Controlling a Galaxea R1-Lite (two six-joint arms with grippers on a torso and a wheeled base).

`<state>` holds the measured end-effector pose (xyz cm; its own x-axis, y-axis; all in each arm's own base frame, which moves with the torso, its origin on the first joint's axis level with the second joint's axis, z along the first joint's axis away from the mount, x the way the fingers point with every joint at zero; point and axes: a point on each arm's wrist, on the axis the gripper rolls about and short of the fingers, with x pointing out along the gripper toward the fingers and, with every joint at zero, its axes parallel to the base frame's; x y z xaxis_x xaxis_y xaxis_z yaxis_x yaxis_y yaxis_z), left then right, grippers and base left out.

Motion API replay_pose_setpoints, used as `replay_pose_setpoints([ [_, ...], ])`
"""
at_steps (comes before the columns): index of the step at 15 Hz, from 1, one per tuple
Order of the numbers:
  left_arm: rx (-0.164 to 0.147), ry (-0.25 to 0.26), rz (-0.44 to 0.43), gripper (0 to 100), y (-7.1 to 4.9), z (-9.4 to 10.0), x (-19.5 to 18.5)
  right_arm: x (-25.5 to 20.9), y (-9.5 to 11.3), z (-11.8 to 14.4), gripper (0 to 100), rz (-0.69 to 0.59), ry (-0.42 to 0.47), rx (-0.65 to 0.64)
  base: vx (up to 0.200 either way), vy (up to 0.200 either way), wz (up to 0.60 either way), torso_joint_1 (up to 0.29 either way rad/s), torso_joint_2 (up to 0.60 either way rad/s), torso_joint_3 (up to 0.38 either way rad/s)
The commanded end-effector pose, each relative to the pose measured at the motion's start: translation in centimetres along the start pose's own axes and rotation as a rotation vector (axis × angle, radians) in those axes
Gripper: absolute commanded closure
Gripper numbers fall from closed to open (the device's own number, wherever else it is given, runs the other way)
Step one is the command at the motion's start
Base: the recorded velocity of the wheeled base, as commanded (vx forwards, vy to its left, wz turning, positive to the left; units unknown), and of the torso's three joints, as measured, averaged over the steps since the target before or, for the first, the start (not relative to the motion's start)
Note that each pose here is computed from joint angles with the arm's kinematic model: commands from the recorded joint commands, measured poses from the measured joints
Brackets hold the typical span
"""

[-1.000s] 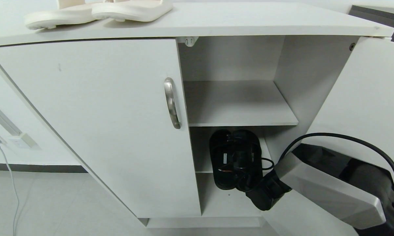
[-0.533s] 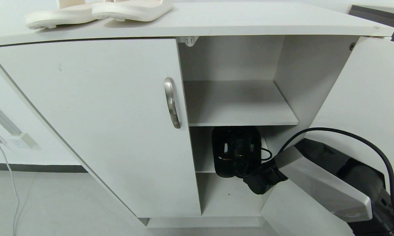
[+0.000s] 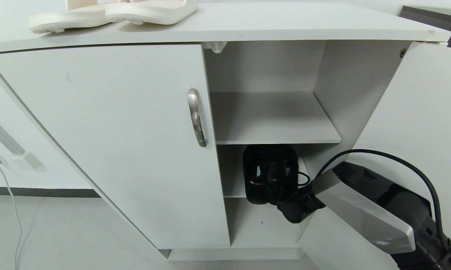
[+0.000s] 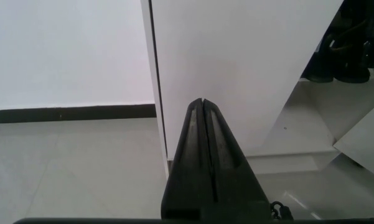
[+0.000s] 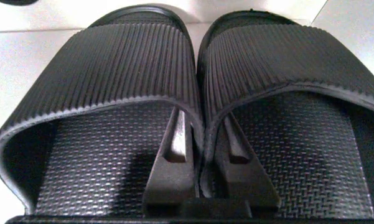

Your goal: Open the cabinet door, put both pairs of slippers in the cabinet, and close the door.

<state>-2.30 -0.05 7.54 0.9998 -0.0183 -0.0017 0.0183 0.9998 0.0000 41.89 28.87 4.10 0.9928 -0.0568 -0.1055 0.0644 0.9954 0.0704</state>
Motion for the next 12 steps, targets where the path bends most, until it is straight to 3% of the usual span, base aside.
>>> replay_pose_setpoints([
  [1,0.000,0.001,0.000,100,0.0,0.0,0.0,0.1,0.0,-0.2,0,-0.001,0.002,-0.001,0.000,0.000,0.00,0.000,0.00,0.000],
  [5,-0.002,0.001,0.000,100,0.0,0.0,0.0,-0.3,-0.3,-0.6,0,-0.001,0.017,-0.013,0.000,0.000,0.00,0.000,0.00,0.000],
  [12,0.000,0.001,0.000,100,0.0,0.0,0.0,-5.0,-0.5,1.4,0,0.049,0.023,-0.019,0.000,0.000,0.00,0.000,0.00,0.000],
])
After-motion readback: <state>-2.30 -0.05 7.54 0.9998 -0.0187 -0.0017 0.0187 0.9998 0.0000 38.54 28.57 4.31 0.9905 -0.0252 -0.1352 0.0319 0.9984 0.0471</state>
